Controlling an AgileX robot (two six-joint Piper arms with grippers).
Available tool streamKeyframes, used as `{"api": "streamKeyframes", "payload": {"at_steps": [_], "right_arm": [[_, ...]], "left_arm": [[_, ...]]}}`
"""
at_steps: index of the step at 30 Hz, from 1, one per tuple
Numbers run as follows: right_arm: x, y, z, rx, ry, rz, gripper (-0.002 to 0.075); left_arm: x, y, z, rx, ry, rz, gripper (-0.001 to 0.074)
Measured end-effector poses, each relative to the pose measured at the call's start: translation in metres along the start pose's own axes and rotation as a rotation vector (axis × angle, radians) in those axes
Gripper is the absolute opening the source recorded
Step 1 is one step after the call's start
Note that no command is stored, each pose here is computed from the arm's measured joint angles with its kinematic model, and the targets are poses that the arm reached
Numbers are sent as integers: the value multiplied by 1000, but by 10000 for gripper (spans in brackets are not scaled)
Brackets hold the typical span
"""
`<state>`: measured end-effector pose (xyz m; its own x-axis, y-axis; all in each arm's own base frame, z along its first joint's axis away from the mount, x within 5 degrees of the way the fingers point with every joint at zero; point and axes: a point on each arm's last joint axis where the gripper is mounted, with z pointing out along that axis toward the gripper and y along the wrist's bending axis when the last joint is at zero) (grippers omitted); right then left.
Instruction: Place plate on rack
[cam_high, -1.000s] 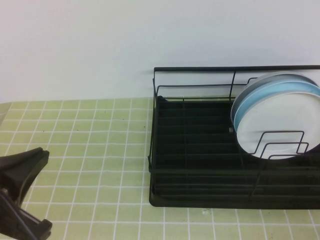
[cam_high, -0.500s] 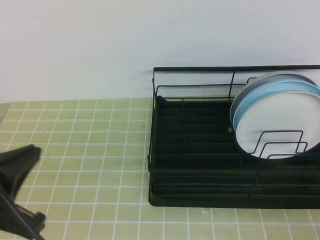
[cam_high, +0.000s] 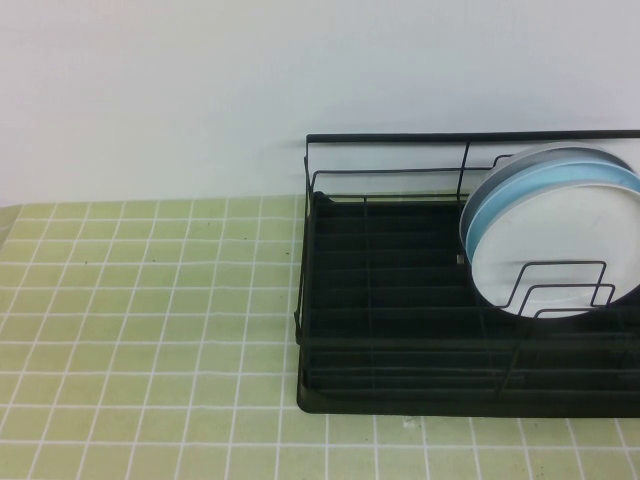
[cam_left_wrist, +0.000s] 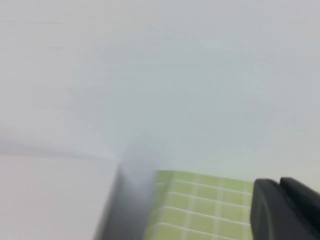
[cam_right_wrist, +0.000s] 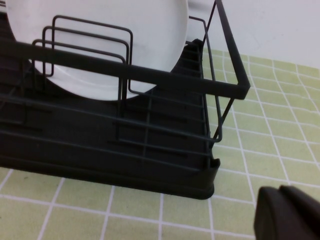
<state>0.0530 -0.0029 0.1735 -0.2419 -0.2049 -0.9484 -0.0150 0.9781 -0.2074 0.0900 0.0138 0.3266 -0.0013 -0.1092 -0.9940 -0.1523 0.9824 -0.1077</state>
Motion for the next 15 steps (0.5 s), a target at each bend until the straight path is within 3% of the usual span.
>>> {"api": "streamKeyframes", "payload": {"at_steps": [5,15], "right_arm": [[0,0,0,0,-2,0,0],[0,0,0,1,-3,0,0]], "left_arm": [[37,7,-18,-18,-55,6,0],[93,12,-18,-10,45,72,0]]}}
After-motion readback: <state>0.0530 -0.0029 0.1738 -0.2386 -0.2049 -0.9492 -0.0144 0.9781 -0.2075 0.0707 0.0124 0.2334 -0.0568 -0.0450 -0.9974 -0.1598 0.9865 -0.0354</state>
